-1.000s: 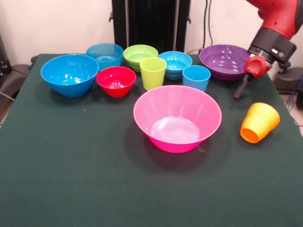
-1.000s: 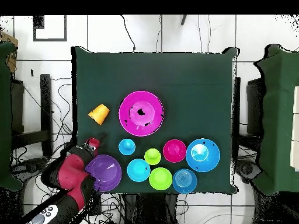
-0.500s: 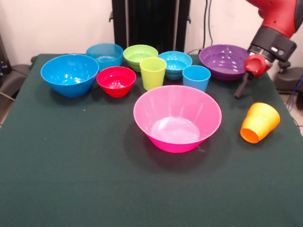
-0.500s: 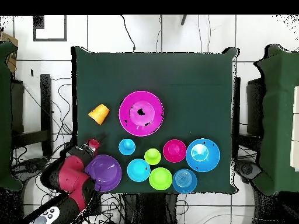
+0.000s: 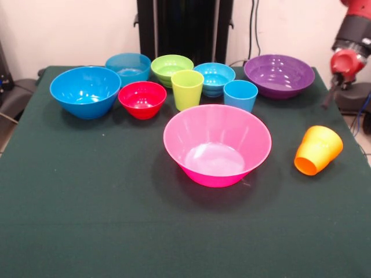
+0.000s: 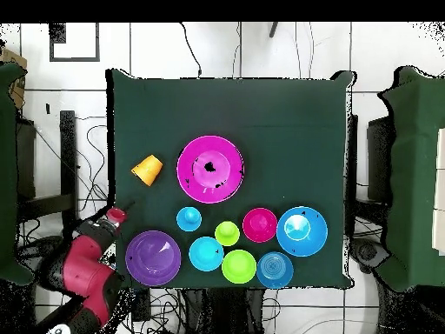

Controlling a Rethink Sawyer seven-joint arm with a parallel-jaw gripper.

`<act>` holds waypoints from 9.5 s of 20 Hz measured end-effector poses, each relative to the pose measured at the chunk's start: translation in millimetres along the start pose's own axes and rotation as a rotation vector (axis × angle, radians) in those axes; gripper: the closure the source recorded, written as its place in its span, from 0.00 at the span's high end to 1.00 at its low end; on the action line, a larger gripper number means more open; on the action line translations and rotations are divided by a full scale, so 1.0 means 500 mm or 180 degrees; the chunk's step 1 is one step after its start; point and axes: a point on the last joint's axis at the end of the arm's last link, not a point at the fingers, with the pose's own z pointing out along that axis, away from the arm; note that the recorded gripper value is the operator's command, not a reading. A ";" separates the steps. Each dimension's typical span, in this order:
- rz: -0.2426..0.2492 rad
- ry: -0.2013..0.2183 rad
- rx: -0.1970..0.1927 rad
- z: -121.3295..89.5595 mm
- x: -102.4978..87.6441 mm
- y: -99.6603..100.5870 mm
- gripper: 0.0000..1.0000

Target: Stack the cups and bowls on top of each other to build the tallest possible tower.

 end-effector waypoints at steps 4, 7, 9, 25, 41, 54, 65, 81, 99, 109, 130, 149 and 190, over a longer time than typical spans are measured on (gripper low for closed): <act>0.0095 0.0172 0.0029 -0.069 0.054 0.016 1.00; 0.0169 0.0274 0.0002 -0.097 0.084 0.032 1.00; 0.0208 0.0293 -0.0019 -0.098 0.091 0.041 1.00; -0.0429 -0.0666 -0.0964 -0.006 0.027 0.016 1.00; -0.0384 -0.0501 -0.1393 0.016 0.124 -0.009 1.00; -0.0609 -0.0517 -0.1546 0.051 0.141 -0.023 1.00; -0.0681 -0.0634 -0.1588 0.098 0.116 -0.018 1.00; -0.0716 -0.0630 -0.1661 0.106 0.137 0.008 1.00; -0.0894 -0.0762 -0.1736 0.166 0.102 -0.010 1.00; -0.0855 -0.0772 -0.1727 0.172 0.101 -0.001 1.00; 0.0699 -0.0145 -0.1485 -0.010 0.094 0.419 1.00; 0.0861 -0.0331 -0.1320 -0.118 -0.024 0.766 1.00; 0.1238 -0.1562 -0.0437 0.173 0.219 0.530 1.00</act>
